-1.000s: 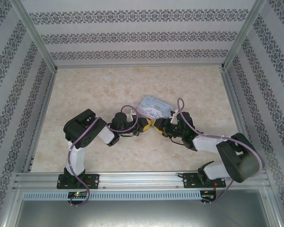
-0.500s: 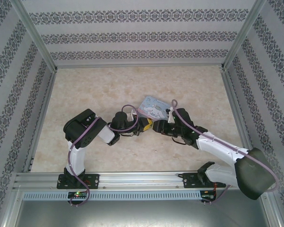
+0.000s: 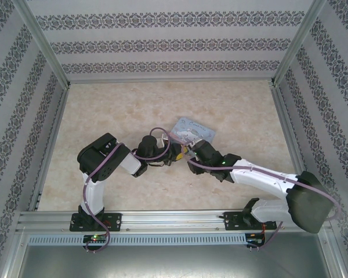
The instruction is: Unlock the padlock with the key
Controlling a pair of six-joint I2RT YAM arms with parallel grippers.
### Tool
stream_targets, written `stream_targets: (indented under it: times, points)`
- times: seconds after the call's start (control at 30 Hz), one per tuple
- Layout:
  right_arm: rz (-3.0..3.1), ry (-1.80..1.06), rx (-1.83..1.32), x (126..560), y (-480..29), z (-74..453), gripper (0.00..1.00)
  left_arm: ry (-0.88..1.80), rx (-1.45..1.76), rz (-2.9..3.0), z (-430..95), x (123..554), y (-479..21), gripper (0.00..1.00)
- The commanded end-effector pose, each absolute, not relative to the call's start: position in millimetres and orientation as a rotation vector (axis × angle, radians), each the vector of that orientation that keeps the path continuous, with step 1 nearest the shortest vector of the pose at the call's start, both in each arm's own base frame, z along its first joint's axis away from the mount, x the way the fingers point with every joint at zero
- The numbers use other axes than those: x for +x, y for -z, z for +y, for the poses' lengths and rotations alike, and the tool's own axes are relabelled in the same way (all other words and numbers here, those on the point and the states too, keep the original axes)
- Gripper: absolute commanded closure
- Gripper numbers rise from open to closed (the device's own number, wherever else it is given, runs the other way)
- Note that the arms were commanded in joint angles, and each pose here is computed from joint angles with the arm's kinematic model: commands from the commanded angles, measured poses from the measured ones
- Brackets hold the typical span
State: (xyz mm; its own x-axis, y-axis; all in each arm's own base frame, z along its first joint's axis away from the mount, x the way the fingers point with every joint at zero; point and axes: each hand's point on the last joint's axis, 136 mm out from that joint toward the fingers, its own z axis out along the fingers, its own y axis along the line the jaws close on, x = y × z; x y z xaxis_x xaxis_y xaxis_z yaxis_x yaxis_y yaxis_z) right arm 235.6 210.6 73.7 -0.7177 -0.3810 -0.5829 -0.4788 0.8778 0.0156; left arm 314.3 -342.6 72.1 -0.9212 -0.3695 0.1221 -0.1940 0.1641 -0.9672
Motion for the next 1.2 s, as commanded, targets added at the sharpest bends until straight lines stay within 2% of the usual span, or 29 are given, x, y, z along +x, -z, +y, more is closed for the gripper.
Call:
stream_targets:
  times: [0.0, 0.67, 0.97, 1.1, 1.17]
  points:
    - [2.371, -0.046, -0.722, 250, -81, 211, 0.62, 1.906, -0.451, 2.217, -347, 320, -100, 1.0]
    - [2.41, 0.062, -0.829, 271, -47, 234, 0.71, 1.903, -0.45, 2.218, -345, 318, -101, 1.0]
    - [2.42, 0.068, -0.804, 279, -45, 236, 0.87, 1.912, -0.441, 2.215, -345, 317, -103, 1.0]
    - [2.426, 0.003, -0.781, 281, -51, 240, 0.99, 1.911, -0.443, 2.215, -345, 317, -103, 1.0]
    - [2.432, -0.059, -0.762, 280, -56, 242, 1.0, 1.912, -0.443, 2.214, -344, 316, -103, 1.0]
